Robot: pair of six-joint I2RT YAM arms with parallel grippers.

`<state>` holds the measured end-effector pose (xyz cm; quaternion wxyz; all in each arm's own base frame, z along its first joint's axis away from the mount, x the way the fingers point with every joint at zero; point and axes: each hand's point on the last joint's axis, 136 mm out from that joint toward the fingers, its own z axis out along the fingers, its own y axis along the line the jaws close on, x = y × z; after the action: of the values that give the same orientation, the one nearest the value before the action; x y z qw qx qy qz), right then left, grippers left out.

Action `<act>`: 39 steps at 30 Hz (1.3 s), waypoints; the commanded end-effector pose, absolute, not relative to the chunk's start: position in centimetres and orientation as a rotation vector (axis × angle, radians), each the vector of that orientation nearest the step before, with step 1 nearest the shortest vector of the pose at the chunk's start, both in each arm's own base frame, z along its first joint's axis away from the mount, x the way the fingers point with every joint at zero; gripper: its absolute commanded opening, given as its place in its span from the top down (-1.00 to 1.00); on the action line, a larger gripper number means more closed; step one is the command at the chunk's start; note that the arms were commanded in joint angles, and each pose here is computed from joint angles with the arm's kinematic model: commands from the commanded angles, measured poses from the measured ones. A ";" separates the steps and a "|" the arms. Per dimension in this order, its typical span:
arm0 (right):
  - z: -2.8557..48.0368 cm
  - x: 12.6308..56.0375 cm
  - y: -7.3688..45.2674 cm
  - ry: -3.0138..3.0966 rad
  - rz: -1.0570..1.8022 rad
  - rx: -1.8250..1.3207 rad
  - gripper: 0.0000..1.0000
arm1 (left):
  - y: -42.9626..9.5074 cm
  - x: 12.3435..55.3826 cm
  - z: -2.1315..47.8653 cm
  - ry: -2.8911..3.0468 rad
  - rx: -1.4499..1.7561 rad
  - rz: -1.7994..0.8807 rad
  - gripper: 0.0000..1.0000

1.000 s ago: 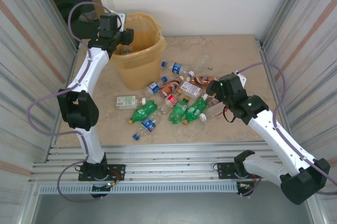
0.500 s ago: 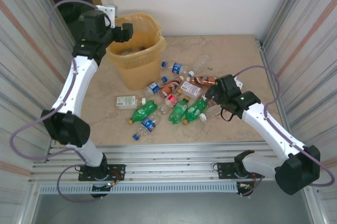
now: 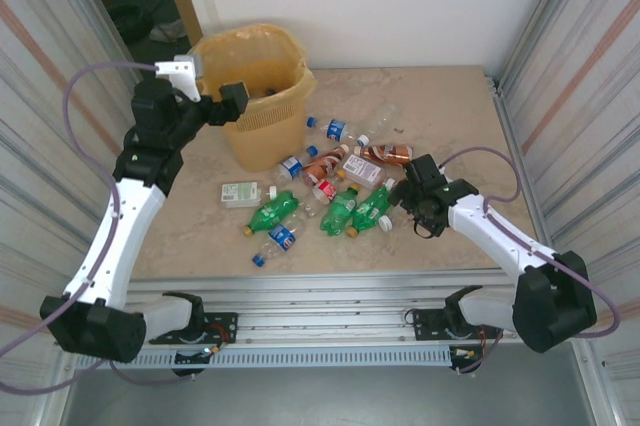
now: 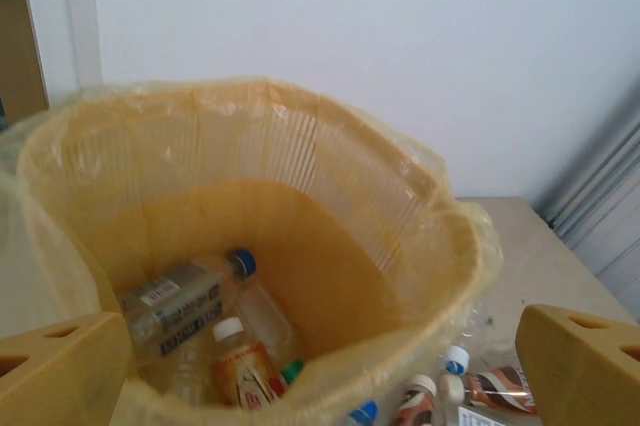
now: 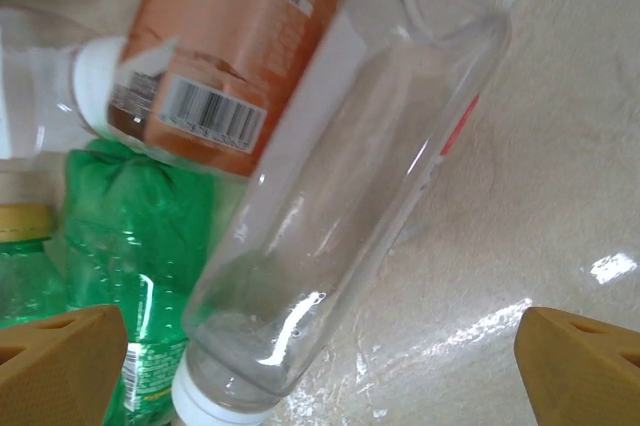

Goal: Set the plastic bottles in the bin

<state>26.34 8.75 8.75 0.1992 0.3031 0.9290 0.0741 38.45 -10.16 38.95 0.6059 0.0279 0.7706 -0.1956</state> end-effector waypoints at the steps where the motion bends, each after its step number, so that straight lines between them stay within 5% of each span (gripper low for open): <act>1: 8.3 27.0 9.3 2.584 0.260 0.900 -0.96 | -10.7 36.7 39.8 1.724 0.033 -0.541 -0.97; 17: 5.3 26.7 8.2 2.606 0.190 0.956 -0.79 | -10.7 34.7 36.6 1.761 -0.034 -0.608 -0.97; 39: 1.8 25.9 8.1 2.698 0.166 0.972 -0.23 | -10.7 35.0 35.8 1.777 -0.046 -0.608 -0.97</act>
<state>26.27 8.18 2.52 0.1460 0.3340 0.9294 0.0588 35.26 -10.48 35.21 0.5816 -0.0211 0.7734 -0.2513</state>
